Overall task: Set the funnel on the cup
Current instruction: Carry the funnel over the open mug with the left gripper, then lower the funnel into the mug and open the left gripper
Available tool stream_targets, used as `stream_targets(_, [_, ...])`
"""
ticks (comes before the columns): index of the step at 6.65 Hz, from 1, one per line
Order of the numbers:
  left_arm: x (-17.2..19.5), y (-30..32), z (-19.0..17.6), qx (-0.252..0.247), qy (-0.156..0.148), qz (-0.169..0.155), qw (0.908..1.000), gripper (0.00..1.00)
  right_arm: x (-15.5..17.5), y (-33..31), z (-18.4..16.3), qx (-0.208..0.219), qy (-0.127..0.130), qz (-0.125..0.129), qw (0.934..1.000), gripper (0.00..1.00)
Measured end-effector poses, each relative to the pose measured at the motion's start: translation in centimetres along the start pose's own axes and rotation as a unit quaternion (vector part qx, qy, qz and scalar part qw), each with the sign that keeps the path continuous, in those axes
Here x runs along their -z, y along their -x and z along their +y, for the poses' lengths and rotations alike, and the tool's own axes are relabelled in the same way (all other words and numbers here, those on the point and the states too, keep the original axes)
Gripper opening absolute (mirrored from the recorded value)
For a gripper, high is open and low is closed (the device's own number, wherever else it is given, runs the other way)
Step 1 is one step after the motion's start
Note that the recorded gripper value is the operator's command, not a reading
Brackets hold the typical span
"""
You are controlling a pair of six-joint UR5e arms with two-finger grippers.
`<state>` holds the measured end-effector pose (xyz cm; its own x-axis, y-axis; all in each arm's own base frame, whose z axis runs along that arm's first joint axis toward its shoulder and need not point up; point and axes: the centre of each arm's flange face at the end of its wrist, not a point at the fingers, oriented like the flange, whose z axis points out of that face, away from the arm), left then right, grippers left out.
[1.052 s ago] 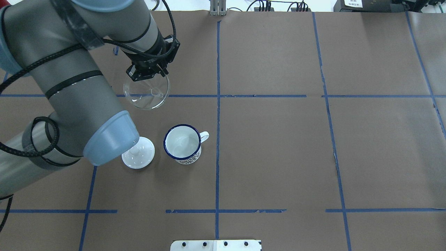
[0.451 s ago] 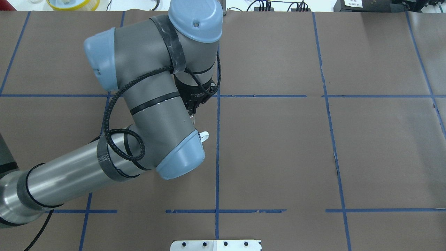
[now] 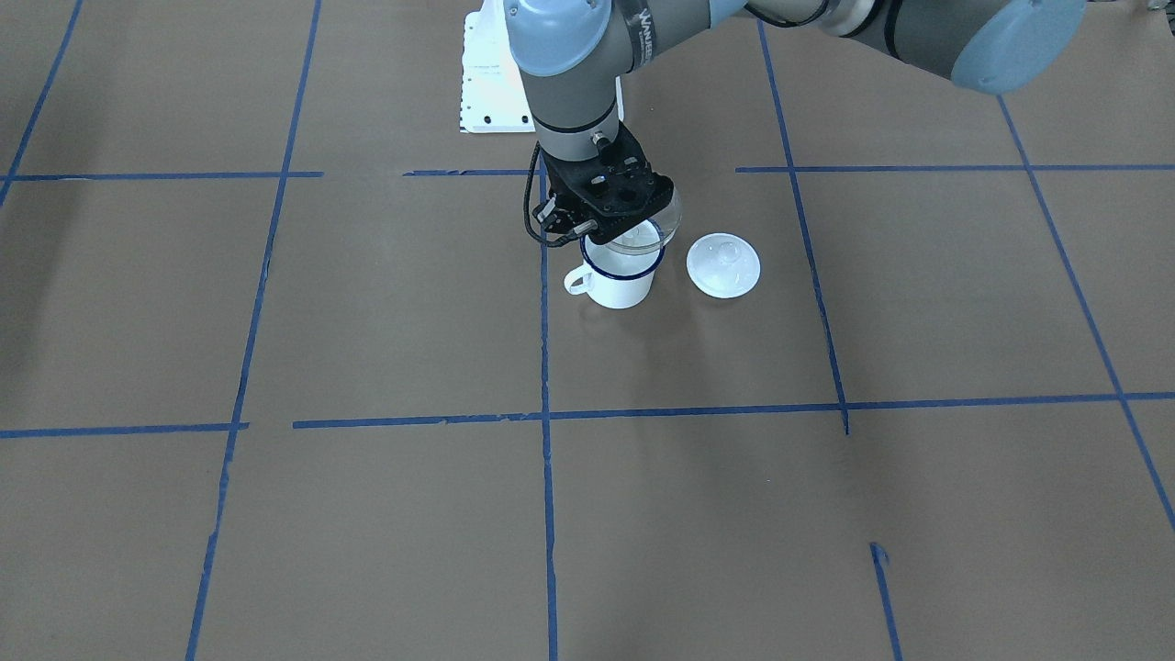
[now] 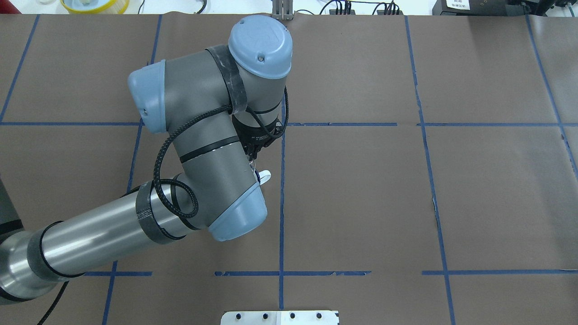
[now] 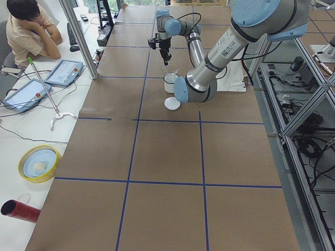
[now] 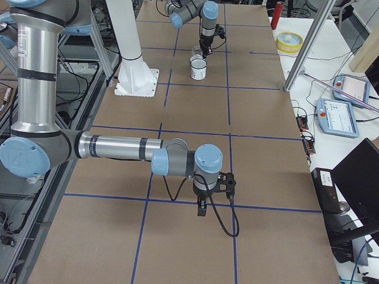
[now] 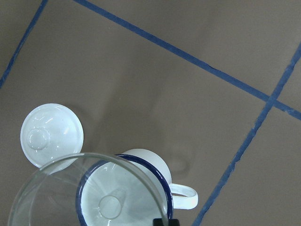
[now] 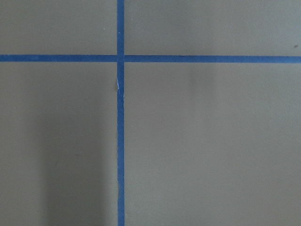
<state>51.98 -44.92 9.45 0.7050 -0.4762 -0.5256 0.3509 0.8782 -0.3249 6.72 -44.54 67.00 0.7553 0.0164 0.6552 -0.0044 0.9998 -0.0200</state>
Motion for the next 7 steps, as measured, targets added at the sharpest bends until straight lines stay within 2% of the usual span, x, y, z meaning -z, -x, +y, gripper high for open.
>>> stream_targets(3, [-2.8,0.3,1.1,-0.014,0.008,0.004,0.9999,0.00,0.0,0.0,0.0,0.000,0.000,0.000,1.0000,1.00])
stream_targets(7, [-4.6,-0.6,0.8,-0.018,0.010,0.010,0.9997,0.00,0.0,0.0,0.0,0.000,0.000,0.000,1.0000,1.00])
